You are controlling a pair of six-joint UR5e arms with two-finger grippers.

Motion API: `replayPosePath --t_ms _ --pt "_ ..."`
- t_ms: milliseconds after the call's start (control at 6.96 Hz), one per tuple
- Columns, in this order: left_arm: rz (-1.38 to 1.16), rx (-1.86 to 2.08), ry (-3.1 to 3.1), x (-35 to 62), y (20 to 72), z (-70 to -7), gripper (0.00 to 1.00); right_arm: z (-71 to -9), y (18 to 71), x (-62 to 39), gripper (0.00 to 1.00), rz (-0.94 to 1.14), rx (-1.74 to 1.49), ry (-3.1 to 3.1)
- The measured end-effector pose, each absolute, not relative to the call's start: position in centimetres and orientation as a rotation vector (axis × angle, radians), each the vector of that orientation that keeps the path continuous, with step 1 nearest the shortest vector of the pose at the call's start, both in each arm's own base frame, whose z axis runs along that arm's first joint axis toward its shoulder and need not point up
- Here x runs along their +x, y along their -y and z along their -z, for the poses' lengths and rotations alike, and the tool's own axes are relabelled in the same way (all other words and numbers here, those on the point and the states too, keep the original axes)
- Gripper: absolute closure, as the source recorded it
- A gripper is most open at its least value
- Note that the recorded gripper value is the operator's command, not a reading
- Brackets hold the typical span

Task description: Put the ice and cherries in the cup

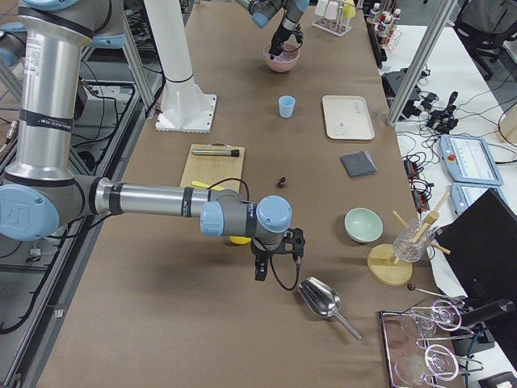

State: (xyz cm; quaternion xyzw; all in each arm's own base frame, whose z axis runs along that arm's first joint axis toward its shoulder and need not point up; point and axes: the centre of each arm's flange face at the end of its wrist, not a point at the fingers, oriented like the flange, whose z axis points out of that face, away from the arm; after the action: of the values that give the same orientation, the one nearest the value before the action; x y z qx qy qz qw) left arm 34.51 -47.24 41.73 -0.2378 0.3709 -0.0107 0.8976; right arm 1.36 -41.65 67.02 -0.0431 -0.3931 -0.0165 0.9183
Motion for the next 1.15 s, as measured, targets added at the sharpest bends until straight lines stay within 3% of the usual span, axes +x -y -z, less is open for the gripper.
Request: replayPosePath --t_ms 719,863,1150 --pt "-0.001 -0.504 -0.758 36.0 46.7 -41.8 0.5 -67.0 41.7 1.3 0.0 0.036 -0.088 0.808" --pt "-0.012 -0.508 -0.754 36.7 46.3 -41.7 0.62 -67.0 41.7 1.3 0.0 0.036 -0.088 0.808" --pt "-0.019 -0.509 -0.753 37.0 46.1 -41.6 0.98 -67.0 41.7 1.3 0.0 0.036 -0.088 0.808"
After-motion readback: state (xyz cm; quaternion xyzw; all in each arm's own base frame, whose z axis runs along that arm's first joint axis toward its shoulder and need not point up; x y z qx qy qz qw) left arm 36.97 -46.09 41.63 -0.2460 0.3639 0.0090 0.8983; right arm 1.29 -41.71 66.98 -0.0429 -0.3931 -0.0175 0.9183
